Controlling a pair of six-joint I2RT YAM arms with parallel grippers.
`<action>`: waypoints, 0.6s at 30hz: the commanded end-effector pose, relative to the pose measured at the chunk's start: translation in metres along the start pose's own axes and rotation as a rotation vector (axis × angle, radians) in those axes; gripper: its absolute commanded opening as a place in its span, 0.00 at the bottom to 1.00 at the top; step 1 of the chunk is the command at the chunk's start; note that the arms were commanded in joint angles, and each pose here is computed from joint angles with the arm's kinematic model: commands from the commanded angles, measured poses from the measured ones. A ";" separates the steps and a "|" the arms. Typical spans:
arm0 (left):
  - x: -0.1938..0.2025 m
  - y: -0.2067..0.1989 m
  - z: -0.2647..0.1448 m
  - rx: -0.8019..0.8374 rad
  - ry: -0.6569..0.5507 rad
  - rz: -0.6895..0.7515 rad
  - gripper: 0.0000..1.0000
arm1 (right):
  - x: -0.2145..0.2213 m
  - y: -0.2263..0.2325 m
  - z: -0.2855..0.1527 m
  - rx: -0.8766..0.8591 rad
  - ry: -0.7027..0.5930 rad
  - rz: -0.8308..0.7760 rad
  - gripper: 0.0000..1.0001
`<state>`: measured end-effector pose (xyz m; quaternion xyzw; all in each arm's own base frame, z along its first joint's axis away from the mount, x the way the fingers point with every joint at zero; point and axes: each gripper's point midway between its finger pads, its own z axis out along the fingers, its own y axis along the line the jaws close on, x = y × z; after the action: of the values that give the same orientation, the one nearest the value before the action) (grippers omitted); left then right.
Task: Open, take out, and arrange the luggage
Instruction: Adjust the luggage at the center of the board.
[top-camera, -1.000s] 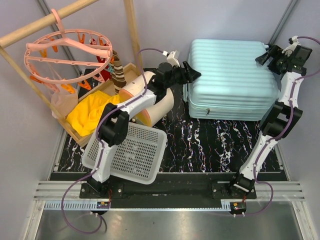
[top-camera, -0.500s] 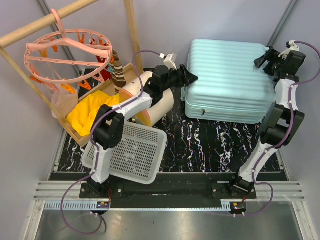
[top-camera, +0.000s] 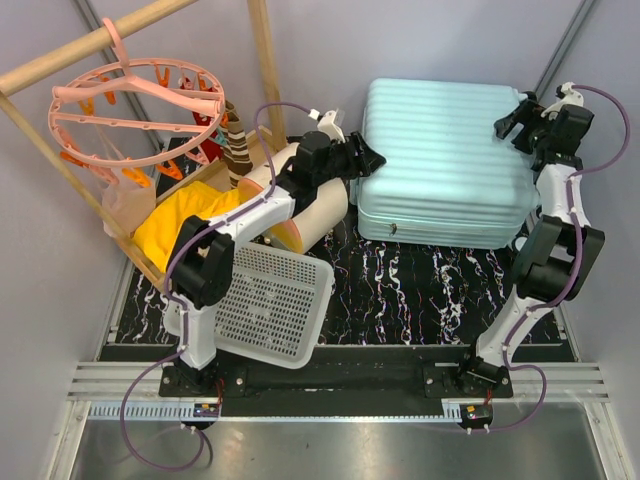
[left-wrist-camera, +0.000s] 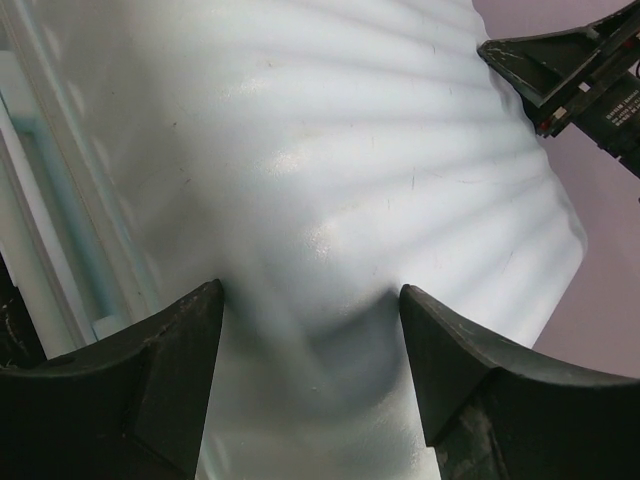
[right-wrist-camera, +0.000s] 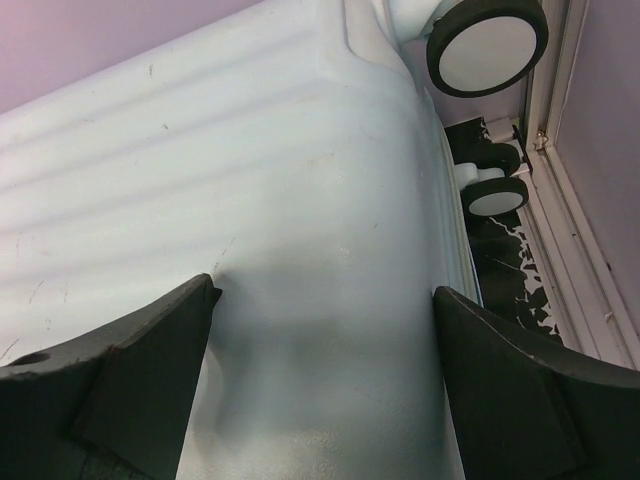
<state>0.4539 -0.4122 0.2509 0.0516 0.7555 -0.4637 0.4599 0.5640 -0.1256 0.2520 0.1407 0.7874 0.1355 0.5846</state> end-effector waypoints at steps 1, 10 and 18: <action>0.105 -0.160 -0.022 0.495 0.284 -0.011 0.71 | 0.122 0.258 -0.095 -0.774 0.577 0.176 0.91; 0.127 -0.188 -0.029 0.552 0.324 -0.002 0.71 | 0.093 0.241 -0.033 -0.607 0.429 0.079 0.91; 0.141 -0.215 -0.033 0.612 0.339 -0.012 0.71 | 0.062 0.218 -0.014 -0.508 0.372 -0.023 0.98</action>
<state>0.4531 -0.4130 0.2507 0.0355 0.7620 -0.4442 0.4698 0.5912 -0.1208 0.2591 0.1415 0.8090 0.1088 0.5600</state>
